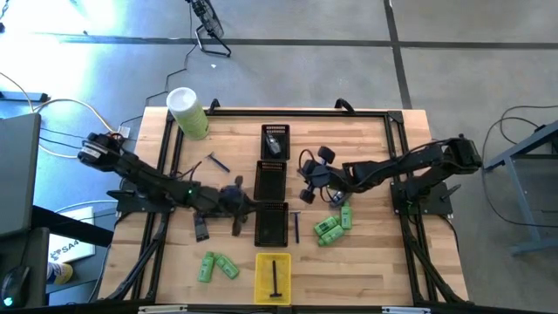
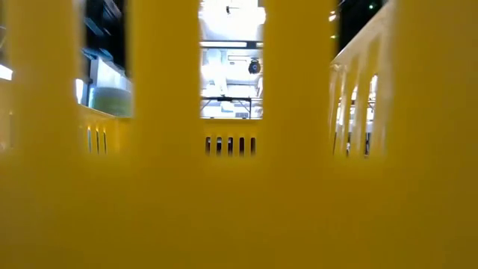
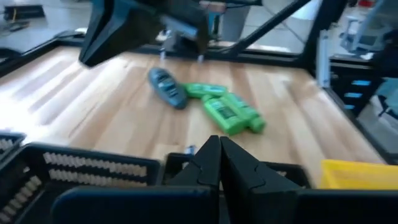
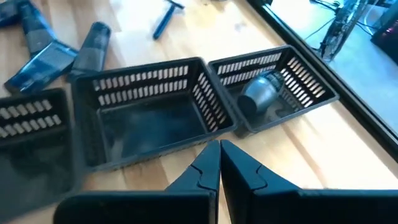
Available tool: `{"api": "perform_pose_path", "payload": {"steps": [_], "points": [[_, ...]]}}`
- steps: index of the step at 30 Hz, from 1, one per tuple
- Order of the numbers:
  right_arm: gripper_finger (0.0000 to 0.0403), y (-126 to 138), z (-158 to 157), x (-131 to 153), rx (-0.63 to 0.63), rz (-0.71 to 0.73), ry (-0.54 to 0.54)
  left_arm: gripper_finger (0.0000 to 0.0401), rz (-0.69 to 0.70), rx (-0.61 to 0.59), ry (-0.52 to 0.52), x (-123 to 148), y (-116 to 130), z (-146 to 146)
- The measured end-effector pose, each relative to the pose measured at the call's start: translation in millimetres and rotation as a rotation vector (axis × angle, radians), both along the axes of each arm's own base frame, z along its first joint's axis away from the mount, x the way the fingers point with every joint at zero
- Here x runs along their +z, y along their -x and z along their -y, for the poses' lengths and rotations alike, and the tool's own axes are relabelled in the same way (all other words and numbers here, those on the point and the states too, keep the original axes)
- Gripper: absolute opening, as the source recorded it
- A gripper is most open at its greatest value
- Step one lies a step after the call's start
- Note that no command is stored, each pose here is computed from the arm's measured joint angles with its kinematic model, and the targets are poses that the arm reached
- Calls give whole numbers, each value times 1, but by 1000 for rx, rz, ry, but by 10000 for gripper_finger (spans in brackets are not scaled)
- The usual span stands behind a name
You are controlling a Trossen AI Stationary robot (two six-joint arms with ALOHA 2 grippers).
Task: Pick & Place Travel size toiletries
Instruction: Put the dark blue shave butter bottle into the center black bin
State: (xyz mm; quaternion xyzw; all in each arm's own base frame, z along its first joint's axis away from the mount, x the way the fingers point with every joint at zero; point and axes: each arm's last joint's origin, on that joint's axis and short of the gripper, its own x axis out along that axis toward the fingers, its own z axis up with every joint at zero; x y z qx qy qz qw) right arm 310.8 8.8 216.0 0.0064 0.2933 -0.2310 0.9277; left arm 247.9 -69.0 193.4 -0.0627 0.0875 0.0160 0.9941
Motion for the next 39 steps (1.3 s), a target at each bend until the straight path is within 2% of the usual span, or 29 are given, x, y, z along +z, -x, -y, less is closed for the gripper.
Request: {"api": "perform_pose_path", "payload": {"steps": [9, 14, 18, 23, 25, 28, 31, 35, 39], "points": [[5, -2, 9, 2, -67, 58, -49, 1, 23, 6, -1, 2, -11, -70], [5, -3, 9, 1, -79, 70, -65, 0, 62, 31, -113, 6, -10, -97], [5, -4, 9, 2, -103, 99, -98, 0, 49, 70, -112, 5, -8, -112], [5, -7, 9, 7, -122, 177, -100, 0, 65, 17, -41, 6, -7, -112], [5, -9, 9, 10, -88, 175, -39, 0, 66, -9, -18, 6, -8, -107], [3, -12, 11, 17, -77, 215, 51, 0, 66, -31, -52, 6, -10, -97], [3, -14, 13, 21, -66, 245, 88, 0, 65, -35, -84, 6, -11, -86], [3, -14, 13, 22, -37, 214, 147, 0, 65, -58, -122, 6, -11, -72], [3, -11, 13, 16, -31, 152, 145, 0, 64, -41, -157, 6, -11, -69]]}}
